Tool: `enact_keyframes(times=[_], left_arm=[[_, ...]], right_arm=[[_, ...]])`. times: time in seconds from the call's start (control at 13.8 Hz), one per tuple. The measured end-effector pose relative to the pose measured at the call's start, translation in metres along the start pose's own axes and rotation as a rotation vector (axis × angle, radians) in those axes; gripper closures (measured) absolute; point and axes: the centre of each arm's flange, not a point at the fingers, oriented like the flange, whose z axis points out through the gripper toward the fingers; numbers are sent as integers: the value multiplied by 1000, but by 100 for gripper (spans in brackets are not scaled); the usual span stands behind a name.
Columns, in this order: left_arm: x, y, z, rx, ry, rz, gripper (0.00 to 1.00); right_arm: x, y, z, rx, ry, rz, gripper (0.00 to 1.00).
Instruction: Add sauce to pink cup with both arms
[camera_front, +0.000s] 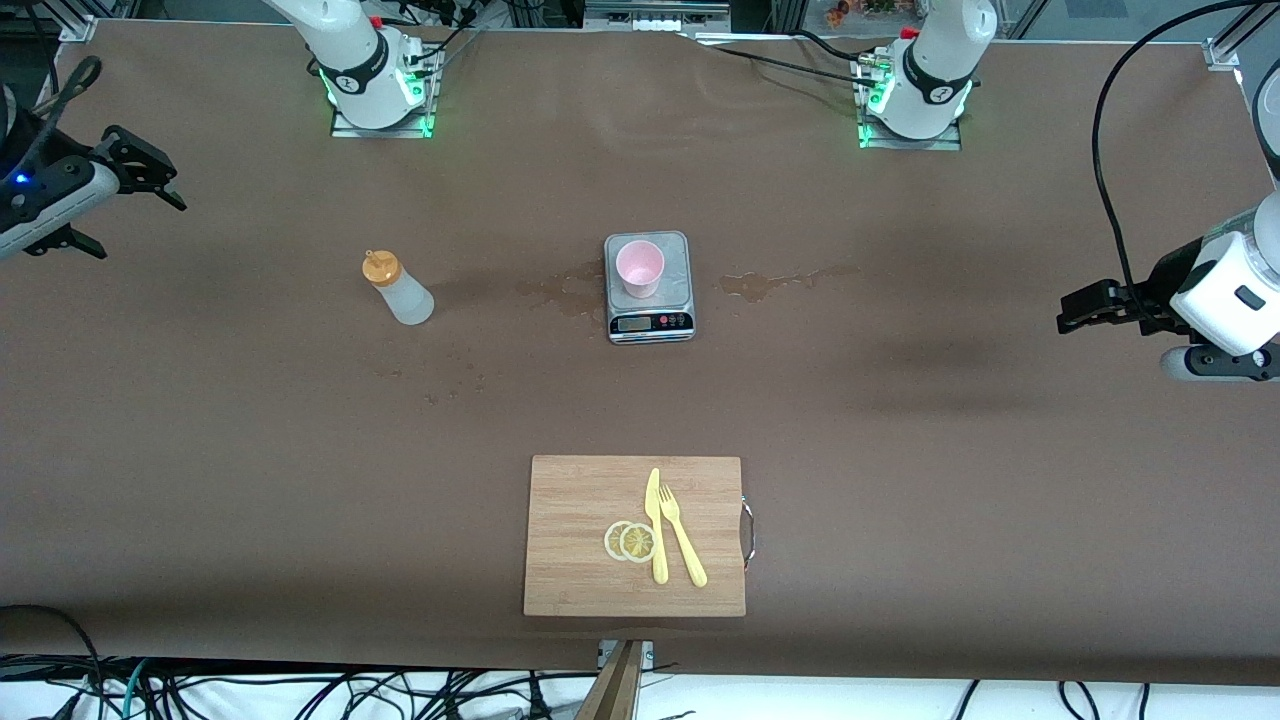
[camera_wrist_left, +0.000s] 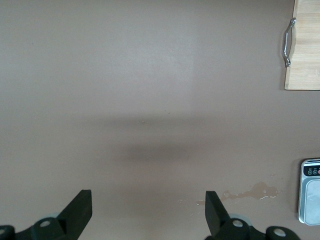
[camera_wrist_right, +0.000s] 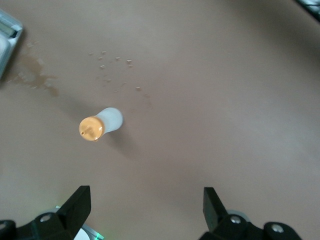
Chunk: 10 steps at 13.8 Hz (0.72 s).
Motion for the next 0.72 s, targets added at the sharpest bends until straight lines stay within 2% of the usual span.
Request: enact_keyframes(times=[0.22,0.36,0.43,0.72], left_arm=[[0,0,0,0,0,0,0],[0,0,0,0,0,0,0],[0,0,0,0,0,0,0],[0,0,0,0,0,0,0]], right_arm=[[7,-10,-14,-22,12,135,0],[6,-15,-14,22,4,294,0],[7,-17,-14,46,8,336,0],[-2,-4,-14,69,11,401,0]])
